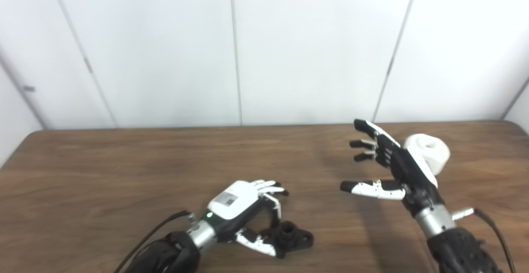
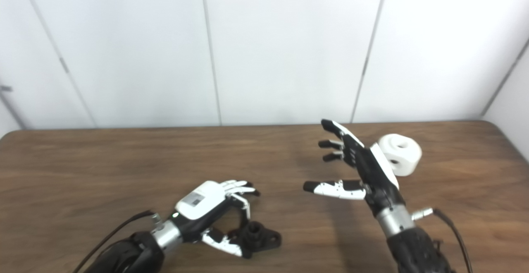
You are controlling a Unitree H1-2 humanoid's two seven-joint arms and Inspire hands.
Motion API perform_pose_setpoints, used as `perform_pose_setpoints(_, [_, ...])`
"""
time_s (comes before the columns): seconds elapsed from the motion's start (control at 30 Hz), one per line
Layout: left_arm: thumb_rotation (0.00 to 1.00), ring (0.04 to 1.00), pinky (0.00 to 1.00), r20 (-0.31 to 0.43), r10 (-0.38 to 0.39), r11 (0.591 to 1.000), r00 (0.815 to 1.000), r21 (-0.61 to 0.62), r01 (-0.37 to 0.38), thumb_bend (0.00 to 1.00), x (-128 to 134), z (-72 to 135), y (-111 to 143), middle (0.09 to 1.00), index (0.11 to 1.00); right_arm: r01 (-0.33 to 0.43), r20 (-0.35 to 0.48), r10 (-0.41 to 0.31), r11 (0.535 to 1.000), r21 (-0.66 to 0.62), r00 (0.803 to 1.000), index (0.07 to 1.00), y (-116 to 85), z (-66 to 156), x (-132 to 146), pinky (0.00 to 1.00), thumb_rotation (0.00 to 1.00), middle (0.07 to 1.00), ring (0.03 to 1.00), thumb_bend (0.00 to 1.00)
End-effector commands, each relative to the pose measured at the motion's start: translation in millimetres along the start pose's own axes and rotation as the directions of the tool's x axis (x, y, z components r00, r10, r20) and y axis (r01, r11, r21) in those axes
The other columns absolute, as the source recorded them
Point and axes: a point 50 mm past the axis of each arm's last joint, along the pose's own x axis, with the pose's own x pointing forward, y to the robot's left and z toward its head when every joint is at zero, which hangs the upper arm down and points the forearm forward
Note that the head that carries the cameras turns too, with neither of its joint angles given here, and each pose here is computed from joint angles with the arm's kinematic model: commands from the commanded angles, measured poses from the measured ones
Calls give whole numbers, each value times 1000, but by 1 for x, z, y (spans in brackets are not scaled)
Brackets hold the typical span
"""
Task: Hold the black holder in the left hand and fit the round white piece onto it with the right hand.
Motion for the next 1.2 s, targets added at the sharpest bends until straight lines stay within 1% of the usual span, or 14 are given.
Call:
perform_pose_setpoints(0.0, [55,916,920,-153,-179,979,972,65,191,524,-26,-30,-32,855,484,51,99,-34,983,-174,995,861,-30,21,15,630,207,878,758,775])
perform_pose_setpoints(0.07, [55,910,908,-152,-169,982,974,62,180,524,-29,-33,-32,853,484,79,113,-50,958,-276,992,848,-43,26,19,607,200,858,747,785])
perform_pose_setpoints(0.13, [54,901,885,-153,-158,984,976,58,168,524,-32,-36,-32,848,484,126,134,-80,918,-375,988,868,-56,30,23,596,134,845,739,772])
perform_pose_setpoints(0.2, [54,895,872,-153,-153,985,976,60,164,524,-36,-39,-31,843,484,186,164,-115,827,-531,980,879,-74,36,28,590,134,838,733,766])
perform_pose_setpoints(0.27, [53,890,859,-151,-152,985,977,60,163,523,-38,-41,-29,840,485,219,174,-139,750,-625,975,885,-88,41,33,592,165,842,742,765])
perform_pose_setpoints(0.33, [52,884,846,-146,-155,984,977,64,165,523,-40,-42,-28,838,485,231,173,-154,697,-678,973,894,-102,45,37,603,169,865,775,774])
perform_pose_setpoints(0.4, [52,878,844,-138,-150,985,979,65,160,523,-43,-45,-29,833,484,230,156,-171,646,-728,973,891,-124,50,43,627,190,887,797,785])
perform_pose_setpoints(0.43, [52,876,844,-136,-149,985,980,66,159,523,-44,-46,-30,830,484,227,147,-177,631,-742,973,887,-132,51,45,658,214,900,818,794])
perform_pose_setpoints(0.53, [53,880,858,-134,-148,985,980,64,157,523,-46,-51,-34,832,484,205,107,-194,599,-774,975,883,-153,54,50,682,247,913,839,810])
perform_pose_setpoints(0.67, [54,892,859,-128,-141,987,982,60,149,524,-47,-57,-38,844,484,144,16,-226,560,-816,974,887,-180,61,55,713,321,945,891,841])
perform_pose_setpoints(0.77, [55,902,867,-123,-135,988,983,52,143,524,-47,-60,-42,852,484,80,-69,-241,557,-827,968,898,-194,62,57,767,379,987,964,864])
perform_pose_setpoints(0.9, [56,910,884,-119,-135,988,984,55,142,524,-48,-63,-45,855,484,-22,-200,-239,590,-807,950,917,-203,55,60,800,421,1000,999,907])
perform_pose_setpoints(1.03, [57,909,878,-118,-128,989,985,55,135,524,-50,-65,-46,854,484,-99,-286,-181,661,-743,941,932,-203,45,61,839,402,1000,1000,916])
perform_pose_setpoints(1.17, [58,908,891,-119,-134,988,984,56,141,524,-52,-64,-43,853,484,-183,-345,-118,667,-722,931,937,-192,29,61,809,406,1000,1000,960])
